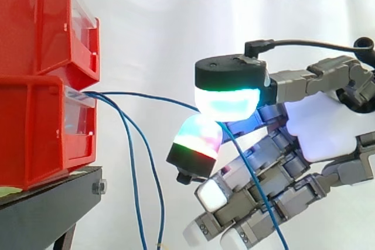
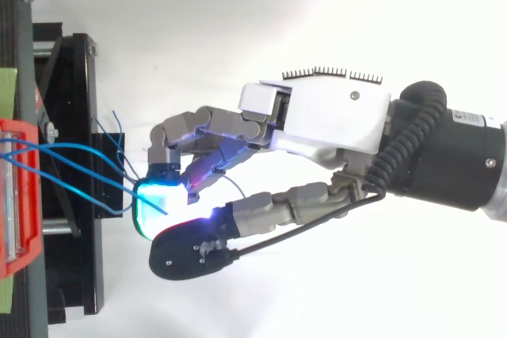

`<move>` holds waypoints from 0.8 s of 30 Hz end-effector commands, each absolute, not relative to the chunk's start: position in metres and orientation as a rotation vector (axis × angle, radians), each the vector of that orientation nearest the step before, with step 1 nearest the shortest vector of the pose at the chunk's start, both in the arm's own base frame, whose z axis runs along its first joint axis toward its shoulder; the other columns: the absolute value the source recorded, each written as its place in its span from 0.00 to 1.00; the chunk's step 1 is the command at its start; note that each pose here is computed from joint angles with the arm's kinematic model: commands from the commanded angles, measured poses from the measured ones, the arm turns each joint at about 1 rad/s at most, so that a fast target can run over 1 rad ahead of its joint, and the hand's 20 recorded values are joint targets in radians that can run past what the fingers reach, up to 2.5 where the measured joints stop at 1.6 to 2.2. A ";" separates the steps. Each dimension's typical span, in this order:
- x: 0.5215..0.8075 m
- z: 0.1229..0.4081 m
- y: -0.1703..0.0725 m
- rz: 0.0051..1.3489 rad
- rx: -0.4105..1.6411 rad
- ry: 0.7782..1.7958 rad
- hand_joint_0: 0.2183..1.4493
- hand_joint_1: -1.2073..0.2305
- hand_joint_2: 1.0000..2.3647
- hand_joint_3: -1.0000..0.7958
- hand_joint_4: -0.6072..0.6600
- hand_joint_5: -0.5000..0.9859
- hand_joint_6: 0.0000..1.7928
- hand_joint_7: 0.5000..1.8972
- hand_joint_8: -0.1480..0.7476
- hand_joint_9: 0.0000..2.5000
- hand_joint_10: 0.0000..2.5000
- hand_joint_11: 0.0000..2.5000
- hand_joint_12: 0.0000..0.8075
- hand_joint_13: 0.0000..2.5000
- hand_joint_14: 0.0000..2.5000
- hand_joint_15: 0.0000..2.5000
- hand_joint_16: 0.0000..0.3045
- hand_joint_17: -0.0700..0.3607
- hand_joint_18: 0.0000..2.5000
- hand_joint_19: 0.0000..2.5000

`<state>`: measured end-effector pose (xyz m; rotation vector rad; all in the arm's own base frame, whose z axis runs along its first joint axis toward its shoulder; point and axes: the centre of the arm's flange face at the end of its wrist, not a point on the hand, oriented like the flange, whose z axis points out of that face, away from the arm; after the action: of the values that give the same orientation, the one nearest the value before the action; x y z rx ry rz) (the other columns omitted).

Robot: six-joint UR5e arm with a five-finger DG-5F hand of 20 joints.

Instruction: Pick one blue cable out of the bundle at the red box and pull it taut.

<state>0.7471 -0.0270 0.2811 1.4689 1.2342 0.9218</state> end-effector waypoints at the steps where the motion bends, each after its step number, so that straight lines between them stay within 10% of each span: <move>1: 0.750 0.287 -0.028 0.927 1.461 1.226 0.30 0.31 0.02 0.52 0.50 0.27 0.38 0.48 0.43 0.28 0.01 0.24 0.45 0.09 0.00 0.02 0.17 0.43 0.12 0.09; 24: 0.749 0.288 -0.030 0.915 1.459 1.233 0.29 0.31 0.02 0.58 0.50 0.25 0.44 0.46 0.44 0.28 0.00 0.27 0.46 0.09 0.00 0.02 0.18 0.44 0.12 0.07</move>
<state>0.7489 -0.0303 0.2883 1.4598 1.2326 0.9143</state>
